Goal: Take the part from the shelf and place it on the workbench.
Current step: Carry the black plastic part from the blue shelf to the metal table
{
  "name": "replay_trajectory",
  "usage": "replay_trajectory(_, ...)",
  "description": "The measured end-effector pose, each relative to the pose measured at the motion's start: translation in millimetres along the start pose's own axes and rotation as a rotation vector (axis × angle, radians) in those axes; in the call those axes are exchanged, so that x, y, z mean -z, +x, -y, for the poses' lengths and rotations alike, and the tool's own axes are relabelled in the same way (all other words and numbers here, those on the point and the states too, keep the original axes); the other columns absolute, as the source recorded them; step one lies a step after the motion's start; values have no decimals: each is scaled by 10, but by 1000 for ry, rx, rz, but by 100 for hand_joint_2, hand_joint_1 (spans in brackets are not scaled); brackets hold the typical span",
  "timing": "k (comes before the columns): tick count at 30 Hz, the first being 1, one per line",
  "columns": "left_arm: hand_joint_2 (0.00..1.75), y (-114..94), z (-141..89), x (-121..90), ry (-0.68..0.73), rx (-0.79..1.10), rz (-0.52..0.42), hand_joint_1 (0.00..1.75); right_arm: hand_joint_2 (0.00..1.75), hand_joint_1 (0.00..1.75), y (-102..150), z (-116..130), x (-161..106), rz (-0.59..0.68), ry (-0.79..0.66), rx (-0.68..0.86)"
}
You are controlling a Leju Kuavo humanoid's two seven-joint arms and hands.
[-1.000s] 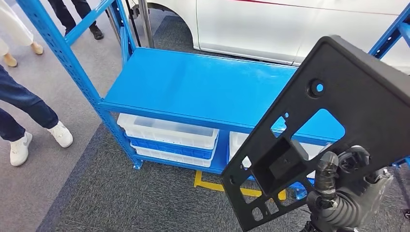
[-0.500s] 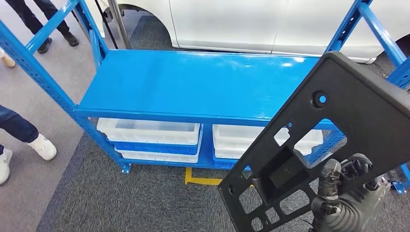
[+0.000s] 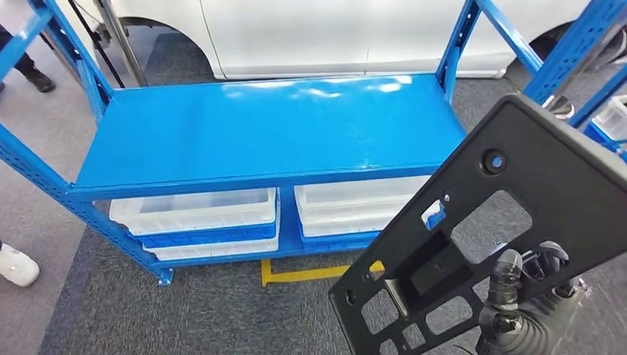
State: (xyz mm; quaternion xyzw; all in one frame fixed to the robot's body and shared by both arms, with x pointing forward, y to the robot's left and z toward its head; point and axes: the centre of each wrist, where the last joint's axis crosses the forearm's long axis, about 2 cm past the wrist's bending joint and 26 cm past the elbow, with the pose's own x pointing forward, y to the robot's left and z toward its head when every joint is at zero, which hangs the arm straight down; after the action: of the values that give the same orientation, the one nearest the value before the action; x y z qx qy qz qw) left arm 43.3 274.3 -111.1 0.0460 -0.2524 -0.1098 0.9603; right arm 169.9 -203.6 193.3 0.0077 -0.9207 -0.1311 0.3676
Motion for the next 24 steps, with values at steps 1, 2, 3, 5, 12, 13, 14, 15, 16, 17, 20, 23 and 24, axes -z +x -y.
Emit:
replay_trajectory(1,0,-2,6,-2,-1,-2,-1,0,175,175,0,3,-4,0,-3,1)
replay_trajectory(2,0,-13,7,-6,-1,-3,-3,0,175,175,0,5,-6,1,-5,2)
replay_trajectory(3,0,-24,9,-11,-1,-4,-5,0,175,175,-1,9,-8,1,-7,1)
replay_trajectory(5,0,-32,8,-14,-1,-6,-7,0,175,175,-1,20,-18,0,-10,-3)
replay_trajectory(12,0,12,2,5,-2,-10,0,0,175,175,3,9,-28,1,-18,-3)
replay_trajectory(13,0,21,-1,9,-2,-10,1,0,175,175,5,7,-34,0,-20,-2)
replay_trajectory(14,0,29,-1,12,-1,-11,3,0,175,175,6,5,-37,-1,-22,-2)
replay_trajectory(15,0,32,1,13,-2,-11,3,0,175,175,7,1,-39,-2,-24,-1)
replay_trajectory(16,0,29,3,11,-2,-11,2,0,175,175,8,-4,-38,-2,-26,0)
replay_trajectory(17,0,19,6,7,-3,-11,0,0,175,175,9,-8,-38,-2,-28,1)
replay_trajectory(20,0,-10,10,-6,-4,-11,-7,0,175,175,9,-12,-42,-4,-31,4)
replay_trajectory(23,0,-12,8,-6,-3,-10,-7,0,175,175,9,-13,-43,-5,-32,5)
replay_trajectory(24,0,-13,5,-6,-3,-10,-7,0,175,175,9,-14,-41,-4,-32,5)
